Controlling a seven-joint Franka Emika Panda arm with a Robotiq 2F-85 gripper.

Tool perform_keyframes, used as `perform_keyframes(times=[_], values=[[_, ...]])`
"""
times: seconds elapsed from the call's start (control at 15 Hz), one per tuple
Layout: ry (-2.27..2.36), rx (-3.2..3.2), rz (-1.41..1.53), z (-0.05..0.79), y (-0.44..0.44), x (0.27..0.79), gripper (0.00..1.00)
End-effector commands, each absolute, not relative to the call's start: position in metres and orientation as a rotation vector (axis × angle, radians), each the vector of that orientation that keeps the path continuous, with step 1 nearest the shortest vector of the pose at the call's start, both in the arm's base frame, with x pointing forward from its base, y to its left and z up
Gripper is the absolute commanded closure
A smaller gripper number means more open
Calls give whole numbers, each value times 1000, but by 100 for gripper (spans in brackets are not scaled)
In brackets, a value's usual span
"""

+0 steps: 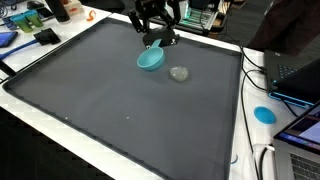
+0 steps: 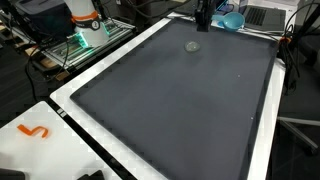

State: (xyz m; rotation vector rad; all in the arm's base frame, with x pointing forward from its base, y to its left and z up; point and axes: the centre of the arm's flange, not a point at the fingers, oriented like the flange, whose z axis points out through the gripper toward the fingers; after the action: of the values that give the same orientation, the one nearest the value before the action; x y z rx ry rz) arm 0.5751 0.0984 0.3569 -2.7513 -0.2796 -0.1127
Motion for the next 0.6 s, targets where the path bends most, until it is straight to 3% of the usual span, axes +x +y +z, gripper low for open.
perform_keyframes(times=[0.0, 0.53], values=[[-328, -2699, -151, 354, 85, 546, 69], [-391, -2648, -180, 348, 75, 518, 69]])
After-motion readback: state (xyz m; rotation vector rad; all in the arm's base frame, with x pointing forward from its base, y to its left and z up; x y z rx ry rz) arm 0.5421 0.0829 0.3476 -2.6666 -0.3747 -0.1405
